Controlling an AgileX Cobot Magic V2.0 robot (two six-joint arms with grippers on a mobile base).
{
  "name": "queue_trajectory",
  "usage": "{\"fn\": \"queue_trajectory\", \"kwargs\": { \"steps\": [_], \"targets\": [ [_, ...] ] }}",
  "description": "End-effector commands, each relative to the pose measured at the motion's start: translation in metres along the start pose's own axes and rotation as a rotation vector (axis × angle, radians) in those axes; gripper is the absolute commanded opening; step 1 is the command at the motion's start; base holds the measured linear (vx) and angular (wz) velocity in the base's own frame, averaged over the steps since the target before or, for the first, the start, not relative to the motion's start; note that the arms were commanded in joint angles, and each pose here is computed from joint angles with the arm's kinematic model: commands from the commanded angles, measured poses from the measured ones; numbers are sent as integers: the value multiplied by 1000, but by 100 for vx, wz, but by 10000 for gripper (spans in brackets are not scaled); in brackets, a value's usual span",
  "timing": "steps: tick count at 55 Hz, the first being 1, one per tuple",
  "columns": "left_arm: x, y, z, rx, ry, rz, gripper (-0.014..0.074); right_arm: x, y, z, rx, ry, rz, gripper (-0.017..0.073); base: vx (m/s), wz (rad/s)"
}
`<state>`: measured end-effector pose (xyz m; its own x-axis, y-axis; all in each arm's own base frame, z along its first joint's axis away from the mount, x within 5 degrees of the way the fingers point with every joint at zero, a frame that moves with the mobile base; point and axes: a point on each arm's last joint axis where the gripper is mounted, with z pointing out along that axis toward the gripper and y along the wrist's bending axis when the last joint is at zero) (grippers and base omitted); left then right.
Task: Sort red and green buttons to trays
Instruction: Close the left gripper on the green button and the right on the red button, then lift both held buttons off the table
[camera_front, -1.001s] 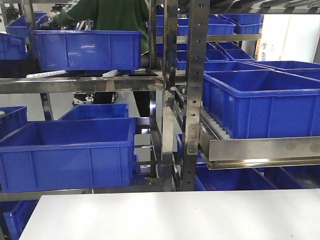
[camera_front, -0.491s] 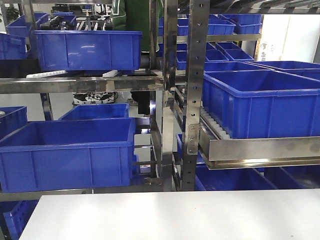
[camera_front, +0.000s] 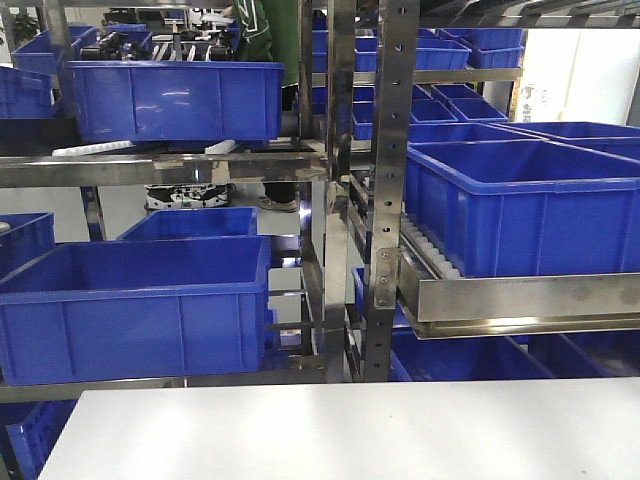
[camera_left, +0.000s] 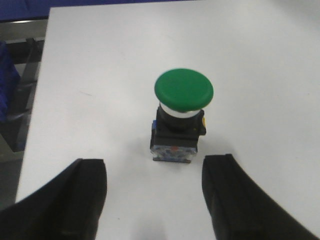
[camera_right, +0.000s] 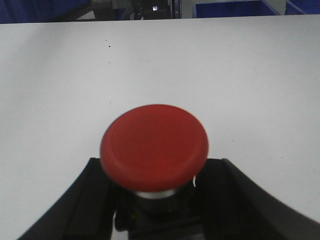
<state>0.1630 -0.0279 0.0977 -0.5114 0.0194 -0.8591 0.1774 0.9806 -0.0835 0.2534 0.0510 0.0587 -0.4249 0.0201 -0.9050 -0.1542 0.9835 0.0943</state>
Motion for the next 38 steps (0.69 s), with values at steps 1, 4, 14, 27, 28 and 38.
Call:
{"fn": "queue_trajectory", "kwargs": {
  "steps": [1,4,14,27,28,38],
  "targets": [
    [-12,-3,7,42,-179,13,534,-17,1,-1,-12,-136,-3,-7,0,0],
    [-7,-3,15,45,-145,10,534,-17,1,-1,-12,-136,-3,-7,0,0],
    [-1,-7,35,111,-106,36,534,-17,1,-1,-12,-136,-3,-7,0,0],
    [-10,-6,46,114,-155,33,534,-17,1,-1,-7,-137,-1,-4,0,0],
    [-10,-6,46,114,-155,33,534,-17,1,-1,-7,-137,-1,-4,0,0],
    [-11,-6,46,112,-158,54,534,-17,1,-1,-5,-137,0,-5,0,0]
  ]
}}
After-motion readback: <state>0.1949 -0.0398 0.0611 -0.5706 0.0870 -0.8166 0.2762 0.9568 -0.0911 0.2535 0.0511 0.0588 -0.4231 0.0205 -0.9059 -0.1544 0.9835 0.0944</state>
